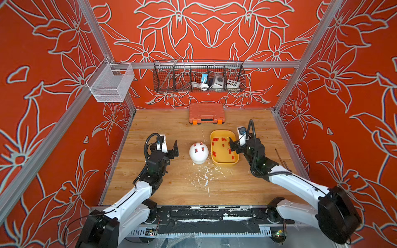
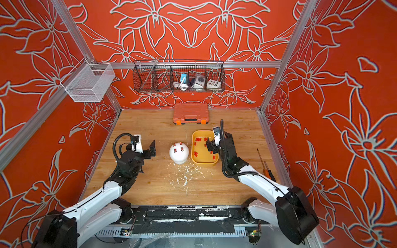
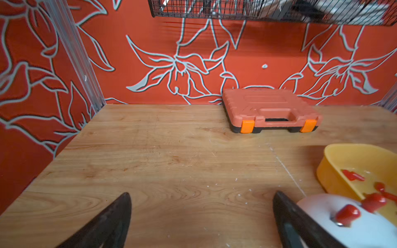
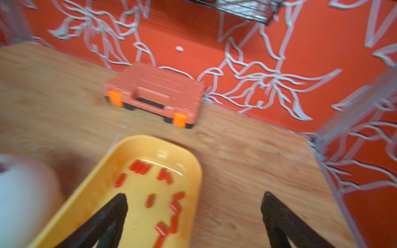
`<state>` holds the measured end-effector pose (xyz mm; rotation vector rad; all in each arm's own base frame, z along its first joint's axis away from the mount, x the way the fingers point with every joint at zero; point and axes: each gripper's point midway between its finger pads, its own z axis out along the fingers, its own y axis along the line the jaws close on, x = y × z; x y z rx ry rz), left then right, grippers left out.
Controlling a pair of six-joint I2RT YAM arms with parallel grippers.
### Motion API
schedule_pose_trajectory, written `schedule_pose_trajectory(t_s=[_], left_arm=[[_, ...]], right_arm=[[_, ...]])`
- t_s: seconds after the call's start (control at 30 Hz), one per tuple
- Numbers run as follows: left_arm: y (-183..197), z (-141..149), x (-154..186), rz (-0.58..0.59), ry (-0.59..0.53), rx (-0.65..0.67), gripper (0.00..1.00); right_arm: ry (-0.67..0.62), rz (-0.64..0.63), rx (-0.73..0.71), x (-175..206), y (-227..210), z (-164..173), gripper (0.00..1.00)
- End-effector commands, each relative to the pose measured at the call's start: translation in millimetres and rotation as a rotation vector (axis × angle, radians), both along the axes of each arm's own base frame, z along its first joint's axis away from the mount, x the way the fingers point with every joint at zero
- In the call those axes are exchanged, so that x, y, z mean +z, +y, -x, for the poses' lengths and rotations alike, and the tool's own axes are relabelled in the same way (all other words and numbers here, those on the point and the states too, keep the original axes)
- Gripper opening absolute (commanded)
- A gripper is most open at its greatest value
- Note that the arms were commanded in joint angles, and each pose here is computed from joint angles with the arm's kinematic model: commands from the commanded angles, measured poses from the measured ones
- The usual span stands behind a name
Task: Cover the protruding screws with screw protection sleeves
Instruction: Reset both arms
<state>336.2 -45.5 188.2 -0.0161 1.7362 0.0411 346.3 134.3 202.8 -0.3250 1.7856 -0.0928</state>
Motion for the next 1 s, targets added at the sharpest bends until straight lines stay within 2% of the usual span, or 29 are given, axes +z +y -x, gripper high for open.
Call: schedule_pose_trajectory(t_s=[0.0, 0.17, 0.33, 0.43, 0.6, 0.7, 0.8, 0.97], left_arm=[[9.8, -10.4, 5.2, -0.118, -0.012, 0.053, 1.00], [19.5, -3.2, -20.4, -0.125, 0.049, 0.076, 1.00], [25.6, 4.4, -48.1, -0.126, 0.130, 0.081, 1.00], [37.6, 3.5, -57.5, -0.109, 0.124, 0.121, 1.00], [45.2, -1.1, -65.6, -0.076, 0.089, 0.117, 1.00], [44.7, -5.4, -71.0, -0.075, 0.086, 0.097, 1.00], [27.5, -6.6, -80.1, -0.101, 0.097, -0.012, 1.00], [17.0, 4.5, -79.9, -0.104, 0.051, -0.080, 1.00]], right_arm=[[-0.168, -0.020, -0.232, 27.5, -51.9, 8.5, 0.99], [-0.093, 0.116, -0.328, -13.2, -82.4, 20.5, 0.99], [-0.054, 0.195, -0.383, -43.5, -100.0, 20.6, 0.99], [-0.016, 0.173, -0.419, -64.0, -112.8, 13.6, 0.99], [-0.066, 0.189, -0.388, -63.7, -113.8, 4.4, 0.99], [-0.098, 0.131, -0.426, -67.4, -130.7, 3.1, 0.99], [-0.086, 0.109, -0.432, -74.2, -135.8, 1.2, 0.99], [-0.063, 0.080, -0.384, -79.6, -134.4, 1.7, 0.99]])
